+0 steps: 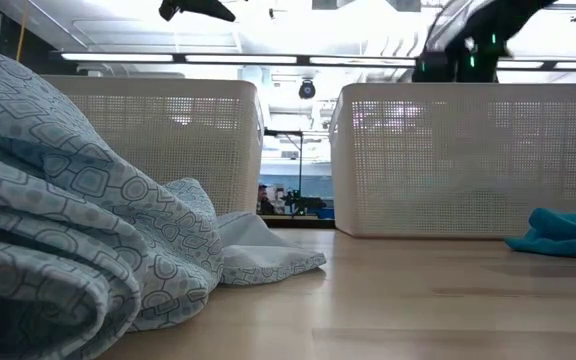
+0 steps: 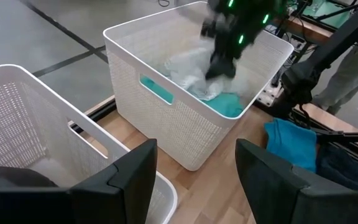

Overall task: Sort clothes
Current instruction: Put the white blouse into the right white bin, then put the blue boxers into the right white bin

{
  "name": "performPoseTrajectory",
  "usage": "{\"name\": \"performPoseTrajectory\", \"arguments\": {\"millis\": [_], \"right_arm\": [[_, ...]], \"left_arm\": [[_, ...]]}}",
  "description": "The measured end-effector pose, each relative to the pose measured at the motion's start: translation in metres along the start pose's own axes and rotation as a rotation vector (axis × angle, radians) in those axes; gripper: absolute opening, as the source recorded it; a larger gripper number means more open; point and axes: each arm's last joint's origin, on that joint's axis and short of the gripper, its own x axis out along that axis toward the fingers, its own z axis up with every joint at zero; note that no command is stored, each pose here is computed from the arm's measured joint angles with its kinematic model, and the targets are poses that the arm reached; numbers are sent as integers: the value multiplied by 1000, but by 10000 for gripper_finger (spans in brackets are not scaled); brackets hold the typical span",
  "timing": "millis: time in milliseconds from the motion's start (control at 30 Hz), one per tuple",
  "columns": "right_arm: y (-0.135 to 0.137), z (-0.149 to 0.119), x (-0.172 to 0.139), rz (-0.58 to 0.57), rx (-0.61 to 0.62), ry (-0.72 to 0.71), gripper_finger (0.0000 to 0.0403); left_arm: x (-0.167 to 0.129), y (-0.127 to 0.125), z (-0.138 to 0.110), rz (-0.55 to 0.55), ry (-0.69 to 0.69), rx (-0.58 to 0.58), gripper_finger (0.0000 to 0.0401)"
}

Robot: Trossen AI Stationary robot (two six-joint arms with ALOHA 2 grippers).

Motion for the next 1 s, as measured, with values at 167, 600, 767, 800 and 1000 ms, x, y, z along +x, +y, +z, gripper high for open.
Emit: {"name": "performPoseTrajectory", "arguments": {"millis": [167,600,767,800,1000], "right_arm": [[-4,-7,14,25,45,55,240],[19,-4,-162,168,-69,-514,240],[37,-55,-199,332,-207,-600,240],[40,-64,-203,367,-269,-598,240],[68,-109,-216,544,-398,-548,240]], "left_arm": [[0,0,0,0,1,1,204],[0,1,-3,11,25,15,204],[0,2,-4,16,35,21,204],[0,2,-4,18,38,22,204],[6,1,-9,32,82,44,204]]}}
